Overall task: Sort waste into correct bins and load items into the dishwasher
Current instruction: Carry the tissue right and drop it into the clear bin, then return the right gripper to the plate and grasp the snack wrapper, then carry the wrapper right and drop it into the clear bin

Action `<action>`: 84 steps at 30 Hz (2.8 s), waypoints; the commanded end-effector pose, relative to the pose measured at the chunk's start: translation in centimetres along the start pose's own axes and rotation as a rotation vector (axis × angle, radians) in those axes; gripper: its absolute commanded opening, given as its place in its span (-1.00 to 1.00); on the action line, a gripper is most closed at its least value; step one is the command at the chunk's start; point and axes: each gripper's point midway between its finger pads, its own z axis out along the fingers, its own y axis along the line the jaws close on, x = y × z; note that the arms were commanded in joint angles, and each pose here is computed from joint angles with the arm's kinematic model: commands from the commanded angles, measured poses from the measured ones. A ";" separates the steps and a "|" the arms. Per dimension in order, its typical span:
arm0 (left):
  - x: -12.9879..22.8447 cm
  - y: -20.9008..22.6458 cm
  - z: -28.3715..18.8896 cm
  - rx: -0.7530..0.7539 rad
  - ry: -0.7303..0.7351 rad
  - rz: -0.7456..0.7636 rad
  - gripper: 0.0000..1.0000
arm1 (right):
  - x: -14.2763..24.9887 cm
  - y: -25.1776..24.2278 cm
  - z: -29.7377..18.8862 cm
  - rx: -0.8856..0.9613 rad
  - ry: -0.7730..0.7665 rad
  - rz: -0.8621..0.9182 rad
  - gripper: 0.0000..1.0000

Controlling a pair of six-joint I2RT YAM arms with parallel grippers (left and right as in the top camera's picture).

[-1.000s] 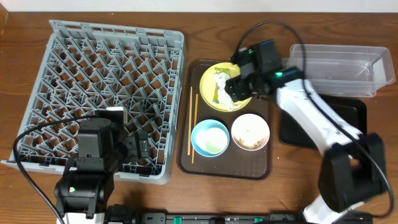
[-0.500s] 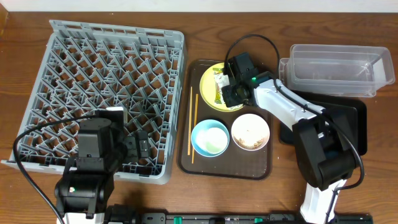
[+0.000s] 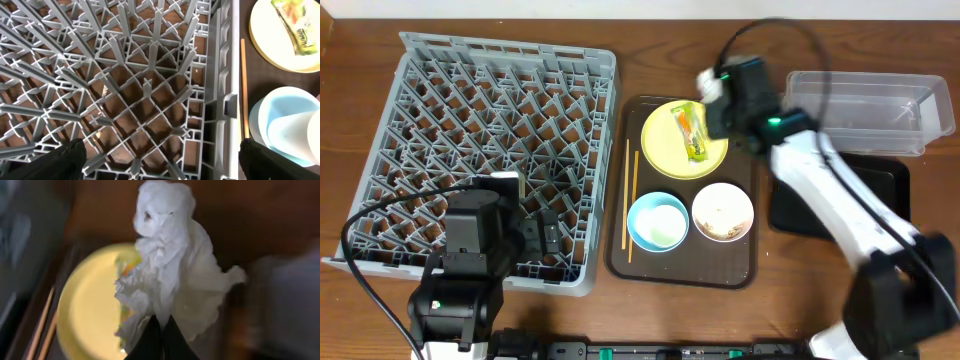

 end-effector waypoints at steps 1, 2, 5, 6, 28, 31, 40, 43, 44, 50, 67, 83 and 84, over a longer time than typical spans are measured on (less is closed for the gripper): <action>-0.7 0.3 -0.5 -0.016 -0.022 -0.009 0.96 | -2.6 -4.9 -2.3 0.165 -0.096 0.103 -0.98; -0.7 0.3 -0.5 -0.016 -0.022 -0.009 0.96 | -2.9 -5.8 -2.6 0.176 -0.104 0.117 -0.98; -0.7 0.3 -0.5 -0.016 -0.022 -0.009 0.96 | -3.3 -8.9 -3.0 0.228 -0.118 0.181 -0.98; -0.7 0.3 -0.5 -0.016 -0.022 -0.009 0.96 | -3.3 -10.1 -3.1 0.252 -0.123 0.226 -0.98; -0.7 0.3 -0.5 -0.016 -0.022 -0.009 0.96 | -2.9 -19.1 -1.1 0.266 -0.140 0.478 0.28; -0.7 0.3 -0.5 -0.016 -0.022 -0.009 0.96 | -4.3 -15.0 -1.5 0.081 -0.147 0.378 0.30; -0.7 0.3 -0.5 -0.016 -0.022 -0.009 0.96 | 0.5 -1.2 -0.1 -0.248 0.065 -0.037 0.37; -0.7 0.3 -0.5 -0.016 -0.022 -0.009 0.96 | 2.5 0.7 1.4 -0.204 0.119 -0.100 0.43; -0.7 0.3 -0.5 -0.016 -0.021 -0.009 0.96 | 3.0 1.1 2.0 -0.188 0.133 -0.110 0.45; -0.6 0.3 -0.5 -0.016 -0.018 -0.009 0.96 | 6.3 4.1 5.9 -0.181 0.208 -0.164 0.50; -0.6 0.3 -0.5 -0.016 -0.018 -0.009 0.96 | 10.0 3.7 11.3 -0.064 0.276 -0.016 -0.57; -0.5 0.3 -0.5 -0.016 -0.016 -0.009 0.96 | -3.2 -7.1 -1.2 0.193 -0.133 0.247 -0.98; -0.5 0.3 -0.5 -0.016 -0.016 -0.009 0.96 | -3.5 -8.4 -1.8 0.221 -0.148 0.304 -0.98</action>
